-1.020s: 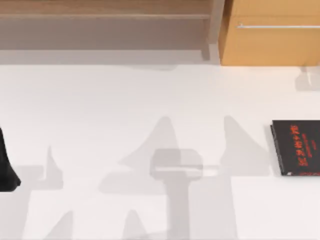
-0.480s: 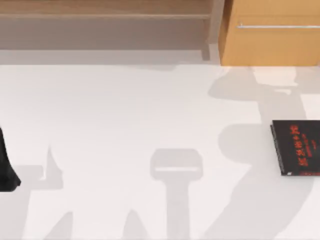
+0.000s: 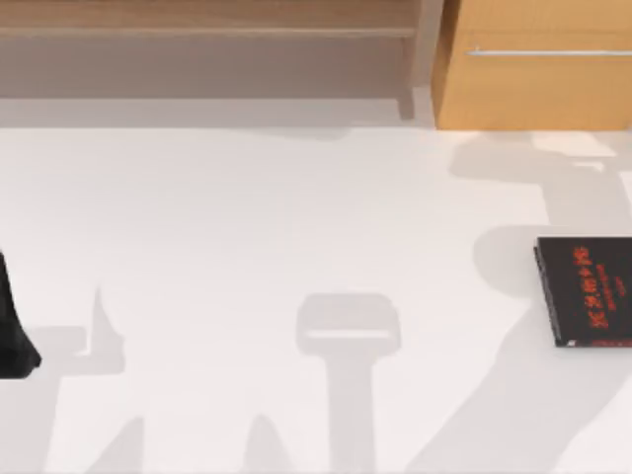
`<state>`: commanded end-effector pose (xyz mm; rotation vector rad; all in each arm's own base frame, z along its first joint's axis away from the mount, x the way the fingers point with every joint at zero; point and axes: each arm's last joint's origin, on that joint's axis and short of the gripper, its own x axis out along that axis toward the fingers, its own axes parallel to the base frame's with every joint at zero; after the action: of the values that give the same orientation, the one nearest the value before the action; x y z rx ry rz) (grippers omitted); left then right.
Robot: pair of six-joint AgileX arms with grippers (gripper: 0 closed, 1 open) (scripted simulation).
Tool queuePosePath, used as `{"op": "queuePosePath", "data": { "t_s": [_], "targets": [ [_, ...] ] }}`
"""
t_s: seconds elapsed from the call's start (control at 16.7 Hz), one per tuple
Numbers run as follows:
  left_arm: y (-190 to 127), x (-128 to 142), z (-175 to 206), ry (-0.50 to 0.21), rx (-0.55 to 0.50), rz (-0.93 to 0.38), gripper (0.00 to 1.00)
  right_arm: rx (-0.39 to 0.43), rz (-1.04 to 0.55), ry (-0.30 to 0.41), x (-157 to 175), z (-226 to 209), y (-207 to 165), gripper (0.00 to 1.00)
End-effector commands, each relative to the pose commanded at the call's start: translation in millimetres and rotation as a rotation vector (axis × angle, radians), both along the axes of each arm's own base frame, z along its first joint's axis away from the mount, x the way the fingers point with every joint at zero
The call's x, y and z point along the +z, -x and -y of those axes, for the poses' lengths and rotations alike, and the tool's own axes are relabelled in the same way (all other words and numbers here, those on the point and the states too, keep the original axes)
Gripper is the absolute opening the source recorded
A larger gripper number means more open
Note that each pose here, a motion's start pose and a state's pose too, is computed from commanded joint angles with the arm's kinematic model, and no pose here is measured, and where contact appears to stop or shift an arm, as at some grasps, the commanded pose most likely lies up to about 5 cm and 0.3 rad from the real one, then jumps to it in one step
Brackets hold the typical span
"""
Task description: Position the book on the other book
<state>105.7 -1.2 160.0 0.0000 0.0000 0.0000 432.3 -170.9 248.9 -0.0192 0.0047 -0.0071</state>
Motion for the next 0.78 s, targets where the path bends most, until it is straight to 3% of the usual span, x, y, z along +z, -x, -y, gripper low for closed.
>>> {"op": "queuePosePath", "data": {
  "t_s": [0.78],
  "targets": [
    [0.0,0.0,0.0,0.000,0.000,0.000,1.00,0.000,0.000,0.000,-0.1,0.2,-30.0,1.00]
  ]
}}
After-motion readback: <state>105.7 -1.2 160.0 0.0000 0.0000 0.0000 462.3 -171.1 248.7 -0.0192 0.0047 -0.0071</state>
